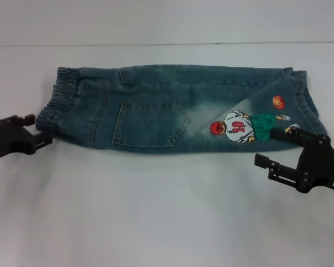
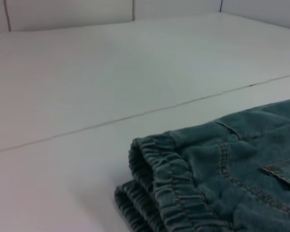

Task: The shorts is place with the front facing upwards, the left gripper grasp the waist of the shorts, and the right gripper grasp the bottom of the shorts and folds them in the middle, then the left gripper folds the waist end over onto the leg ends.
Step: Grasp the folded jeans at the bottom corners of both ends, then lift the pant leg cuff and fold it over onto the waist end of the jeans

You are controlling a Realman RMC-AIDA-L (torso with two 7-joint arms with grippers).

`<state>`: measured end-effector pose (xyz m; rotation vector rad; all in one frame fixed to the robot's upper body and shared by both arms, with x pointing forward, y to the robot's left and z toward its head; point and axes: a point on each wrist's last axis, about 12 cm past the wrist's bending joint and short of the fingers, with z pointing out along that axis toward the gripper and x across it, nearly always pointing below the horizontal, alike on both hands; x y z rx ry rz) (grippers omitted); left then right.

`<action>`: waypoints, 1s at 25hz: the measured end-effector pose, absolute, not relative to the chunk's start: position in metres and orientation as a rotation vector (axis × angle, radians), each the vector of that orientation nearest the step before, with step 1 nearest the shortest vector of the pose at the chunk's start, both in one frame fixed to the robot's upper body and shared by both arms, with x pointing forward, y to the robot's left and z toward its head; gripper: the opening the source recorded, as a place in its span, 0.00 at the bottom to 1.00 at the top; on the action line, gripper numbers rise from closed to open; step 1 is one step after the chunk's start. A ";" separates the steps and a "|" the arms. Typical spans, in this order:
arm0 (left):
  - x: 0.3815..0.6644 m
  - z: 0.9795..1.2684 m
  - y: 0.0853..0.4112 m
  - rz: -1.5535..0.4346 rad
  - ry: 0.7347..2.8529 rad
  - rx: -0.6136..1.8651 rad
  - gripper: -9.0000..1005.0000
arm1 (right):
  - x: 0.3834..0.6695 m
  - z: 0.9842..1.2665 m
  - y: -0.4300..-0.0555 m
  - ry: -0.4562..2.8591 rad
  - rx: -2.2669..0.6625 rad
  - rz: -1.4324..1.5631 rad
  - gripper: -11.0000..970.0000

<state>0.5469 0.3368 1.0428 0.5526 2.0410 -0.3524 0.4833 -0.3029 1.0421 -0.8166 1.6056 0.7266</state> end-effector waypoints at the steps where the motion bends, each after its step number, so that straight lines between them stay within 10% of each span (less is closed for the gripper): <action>1: 0.548 1.043 0.336 -0.345 2.040 0.554 0.63 | 0.483 1.042 -0.303 1.605 -0.815 0.727 0.75; 25: 0.560 1.038 0.325 -0.285 2.073 0.650 0.49 | 0.483 1.043 -0.306 1.612 -0.781 0.725 0.74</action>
